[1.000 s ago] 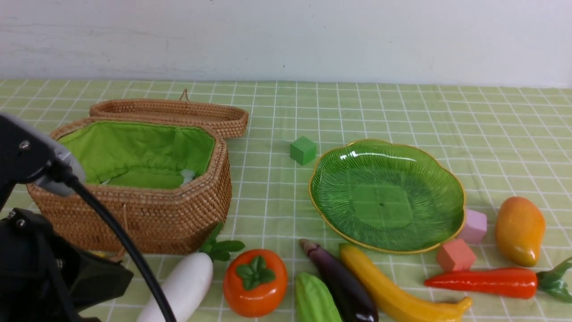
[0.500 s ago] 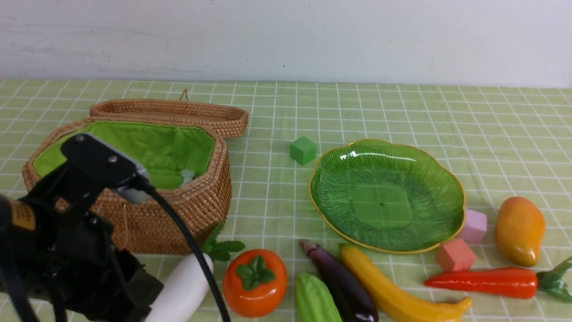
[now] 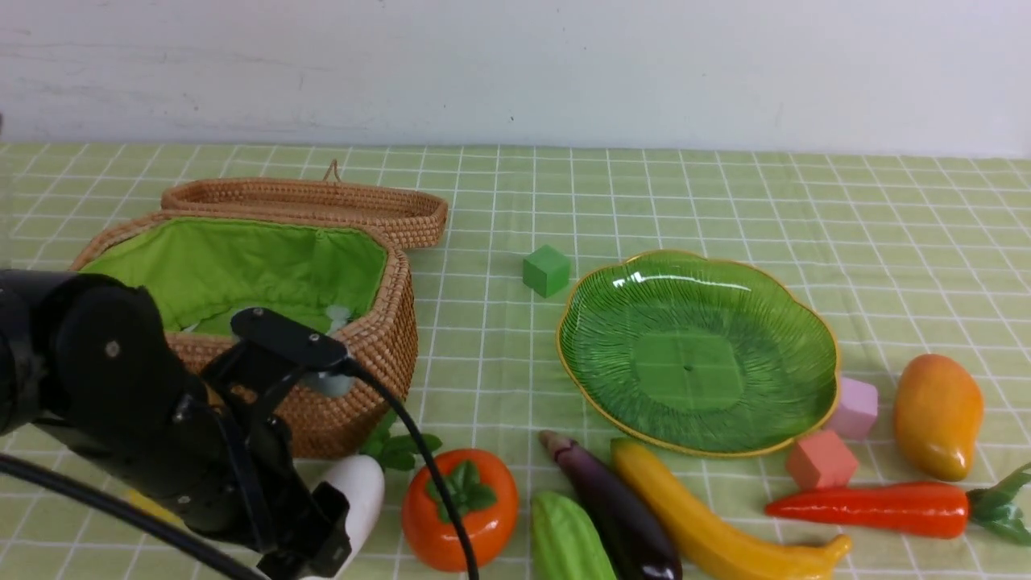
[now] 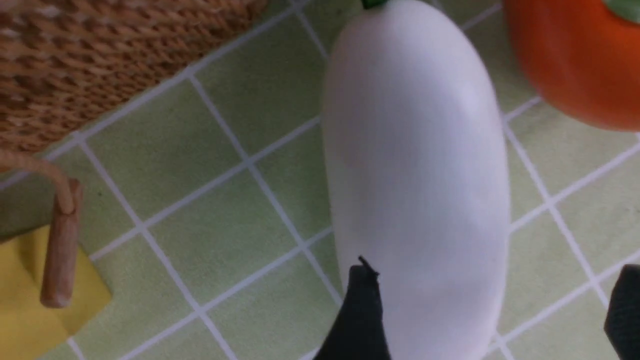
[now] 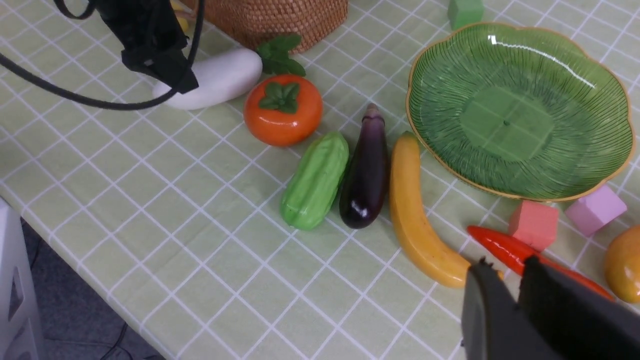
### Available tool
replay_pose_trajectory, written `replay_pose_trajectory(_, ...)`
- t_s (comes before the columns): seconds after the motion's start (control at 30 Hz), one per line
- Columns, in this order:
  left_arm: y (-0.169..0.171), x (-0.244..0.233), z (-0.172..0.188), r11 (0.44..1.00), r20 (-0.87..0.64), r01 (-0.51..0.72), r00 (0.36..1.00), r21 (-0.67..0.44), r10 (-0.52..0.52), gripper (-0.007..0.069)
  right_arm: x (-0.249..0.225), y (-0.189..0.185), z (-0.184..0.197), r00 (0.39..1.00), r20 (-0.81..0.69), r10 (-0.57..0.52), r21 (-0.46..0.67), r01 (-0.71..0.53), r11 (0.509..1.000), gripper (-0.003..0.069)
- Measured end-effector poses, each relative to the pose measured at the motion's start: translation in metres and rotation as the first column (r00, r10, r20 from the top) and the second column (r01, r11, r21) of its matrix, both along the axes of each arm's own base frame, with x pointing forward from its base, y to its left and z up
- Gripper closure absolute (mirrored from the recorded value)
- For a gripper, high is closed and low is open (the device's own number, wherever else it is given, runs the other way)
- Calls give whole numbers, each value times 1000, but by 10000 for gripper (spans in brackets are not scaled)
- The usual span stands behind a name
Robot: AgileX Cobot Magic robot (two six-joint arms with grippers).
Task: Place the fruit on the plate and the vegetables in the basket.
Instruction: Take a daikon with your left arm and place it on the basket on the left.
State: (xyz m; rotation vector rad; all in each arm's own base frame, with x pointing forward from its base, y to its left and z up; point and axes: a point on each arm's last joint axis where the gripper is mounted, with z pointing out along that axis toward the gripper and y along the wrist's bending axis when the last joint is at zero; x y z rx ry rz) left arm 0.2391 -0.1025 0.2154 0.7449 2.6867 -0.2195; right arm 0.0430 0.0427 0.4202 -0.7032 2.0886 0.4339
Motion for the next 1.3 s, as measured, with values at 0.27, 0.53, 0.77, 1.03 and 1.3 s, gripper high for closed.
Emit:
replay_pose_trajectory(0.27, -2, 14, -23, 999, -10, 2, 1000, 38, -2, 30, 0, 0, 0, 1000, 8, 10, -11, -10, 1000, 543)
replay_pose_trajectory(0.53, -3, 20, -40, 997, -34, 17, 999, 72, -14, 38, 0, 0, 0, 1000, 8, 12, -14, -11, 1000, 538)
replay_pose_trajectory(0.77, -3, 22, -44, 996, -50, 22, 999, 81, -18, 109, 0, 0, 0, 1000, 8, 12, -13, -12, 1000, 534)
replay_pose_trajectory(1.03, -3, 19, -41, 995, -98, 33, 995, 92, -23, 109, 0, 0, 0, 1000, 7, 12, -14, -12, 1000, 534)
replay_pose_trajectory(1.3, -2, 10, -13, 998, -35, 28, 999, 47, -27, 109, 0, 0, 0, 1000, 7, 12, -14, -12, 1000, 532)
